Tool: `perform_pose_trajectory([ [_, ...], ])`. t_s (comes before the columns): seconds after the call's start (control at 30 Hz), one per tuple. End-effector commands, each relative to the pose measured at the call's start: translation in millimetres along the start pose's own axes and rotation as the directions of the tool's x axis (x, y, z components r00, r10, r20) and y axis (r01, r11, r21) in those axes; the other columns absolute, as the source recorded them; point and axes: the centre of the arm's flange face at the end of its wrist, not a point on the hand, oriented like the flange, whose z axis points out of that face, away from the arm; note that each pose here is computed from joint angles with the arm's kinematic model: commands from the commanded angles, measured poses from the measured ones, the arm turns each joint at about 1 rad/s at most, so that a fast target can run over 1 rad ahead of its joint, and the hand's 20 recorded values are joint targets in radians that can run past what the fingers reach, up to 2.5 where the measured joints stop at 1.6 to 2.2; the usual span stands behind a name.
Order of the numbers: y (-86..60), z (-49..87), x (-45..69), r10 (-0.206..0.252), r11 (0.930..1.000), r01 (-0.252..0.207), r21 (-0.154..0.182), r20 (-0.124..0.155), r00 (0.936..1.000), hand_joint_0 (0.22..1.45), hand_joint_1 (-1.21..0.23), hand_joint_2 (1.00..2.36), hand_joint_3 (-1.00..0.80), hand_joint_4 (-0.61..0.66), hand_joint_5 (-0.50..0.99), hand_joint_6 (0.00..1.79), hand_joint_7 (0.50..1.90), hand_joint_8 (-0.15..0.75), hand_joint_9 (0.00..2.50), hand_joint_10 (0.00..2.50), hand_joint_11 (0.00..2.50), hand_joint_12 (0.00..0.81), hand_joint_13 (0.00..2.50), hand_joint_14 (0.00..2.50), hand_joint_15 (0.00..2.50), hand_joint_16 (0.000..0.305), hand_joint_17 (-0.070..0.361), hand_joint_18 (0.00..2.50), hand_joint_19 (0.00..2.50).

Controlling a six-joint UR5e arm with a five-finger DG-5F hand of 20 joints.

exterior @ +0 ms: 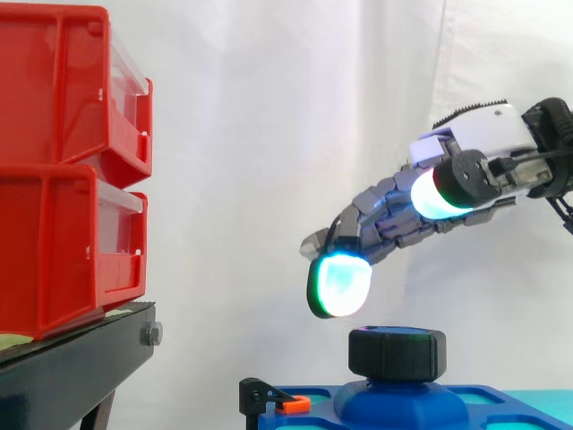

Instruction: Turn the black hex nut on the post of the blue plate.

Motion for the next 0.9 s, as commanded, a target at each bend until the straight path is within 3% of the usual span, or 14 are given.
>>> perform_pose_trajectory([
  [0.0,8.2,5.0,-0.8,-0.006,0.9998,0.006,-0.016,0.017,0.9998,0.45,-0.23,1.0,-0.5,0.25,-0.23,0.5,0.81,0.251,0.02,0.0,0.0,0.377,0.0,0.0,0.0,0.057,0.128,0.0,0.28],
  [0.03,11.8,8.9,2.8,-0.003,0.9997,0.004,-0.026,0.024,0.9997,0.45,-0.23,1.0,-0.5,0.25,-0.23,0.5,0.81,0.251,0.02,0.0,0.0,0.377,0.0,0.0,0.0,0.057,0.127,0.0,0.28],
  [0.07,34.2,19.4,9.8,0.009,0.9984,-0.007,-0.056,0.029,0.9995,0.45,-0.23,1.0,-0.5,0.25,-0.23,0.5,0.81,0.251,0.02,0.0,0.0,0.377,0.0,0.0,0.0,0.057,0.127,0.0,0.28],
  [0.1,47.1,24.8,15.8,0.013,0.9976,-0.012,-0.068,0.021,0.9997,0.45,-0.23,1.0,-0.5,0.24,-0.23,0.5,0.81,0.251,0.02,0.0,0.0,0.377,0.0,0.0,0.0,0.057,0.127,0.0,0.27],
  [0.23,63.5,30.0,24.0,0.019,0.9989,-0.018,-0.044,0.009,0.9998,0.45,-0.23,1.0,-0.5,0.24,-0.23,0.5,0.81,0.252,0.03,0.0,0.0,0.377,0.0,0.0,0.0,0.057,0.128,0.0,0.27],
  [0.47,79.1,31.7,35.7,0.047,0.9988,-0.047,-0.011,-0.029,0.9985,0.45,-0.23,1.0,-0.5,0.24,-0.23,0.5,0.81,0.252,0.03,0.0,0.0,0.377,0.0,0.0,0.01,0.057,0.128,0.0,0.28],
  [0.53,80.7,32.0,43.7,0.048,0.9988,-0.049,-0.003,-0.042,0.9979,0.45,-0.23,1.0,-0.5,0.24,-0.23,0.5,0.81,0.252,0.03,0.0,0.0,0.378,0.0,0.0,0.01,0.057,0.128,0.0,0.28],
  [0.87,75.1,34.1,58.2,0.052,0.9986,-0.052,-0.003,-0.039,0.9979,0.45,-0.23,1.0,-0.5,0.25,-0.23,0.5,0.81,0.254,0.04,0.0,0.0,0.376,0.0,0.0,0.0,0.057,0.129,0.0,0.28],
])
